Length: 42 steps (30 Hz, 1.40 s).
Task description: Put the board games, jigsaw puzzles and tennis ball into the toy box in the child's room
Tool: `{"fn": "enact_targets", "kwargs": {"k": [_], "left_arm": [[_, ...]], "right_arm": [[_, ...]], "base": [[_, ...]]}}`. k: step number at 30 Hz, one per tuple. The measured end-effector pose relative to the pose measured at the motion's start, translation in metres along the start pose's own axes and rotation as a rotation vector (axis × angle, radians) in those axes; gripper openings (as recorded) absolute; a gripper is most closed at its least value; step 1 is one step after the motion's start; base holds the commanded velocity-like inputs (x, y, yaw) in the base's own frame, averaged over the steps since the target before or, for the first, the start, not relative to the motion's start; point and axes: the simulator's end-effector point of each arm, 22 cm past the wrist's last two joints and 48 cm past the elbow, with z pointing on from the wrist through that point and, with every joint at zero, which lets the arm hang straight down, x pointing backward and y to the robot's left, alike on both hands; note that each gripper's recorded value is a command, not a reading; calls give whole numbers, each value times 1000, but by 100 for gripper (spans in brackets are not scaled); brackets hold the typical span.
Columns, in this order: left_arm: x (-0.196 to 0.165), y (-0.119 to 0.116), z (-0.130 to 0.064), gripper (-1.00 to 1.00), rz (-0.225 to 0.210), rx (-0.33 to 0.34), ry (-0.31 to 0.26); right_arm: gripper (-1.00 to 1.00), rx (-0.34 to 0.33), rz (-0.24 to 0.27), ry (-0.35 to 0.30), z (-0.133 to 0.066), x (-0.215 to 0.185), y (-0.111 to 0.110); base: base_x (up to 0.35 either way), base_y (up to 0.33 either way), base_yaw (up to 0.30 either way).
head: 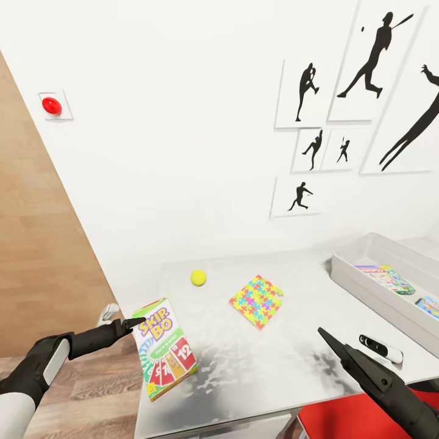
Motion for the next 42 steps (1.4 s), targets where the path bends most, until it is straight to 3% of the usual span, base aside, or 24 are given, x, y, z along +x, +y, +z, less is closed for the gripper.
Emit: {"fn": "enact_targets", "kwargs": {"k": [33,34,42], "left_arm": [[2,3,2,100,1,0,1],[2,3,2,-100,1,0,1],[1,3,2,-100,-6,2,-1]], "right_arm": [[100,0,0,0,-2,2,-3],[100,0,0,0,-2,2,-3],[100,0,0,0,-2,2,-3]], "base": [[0,-12,0],[0,-9,0],[0,-2,0]]}}
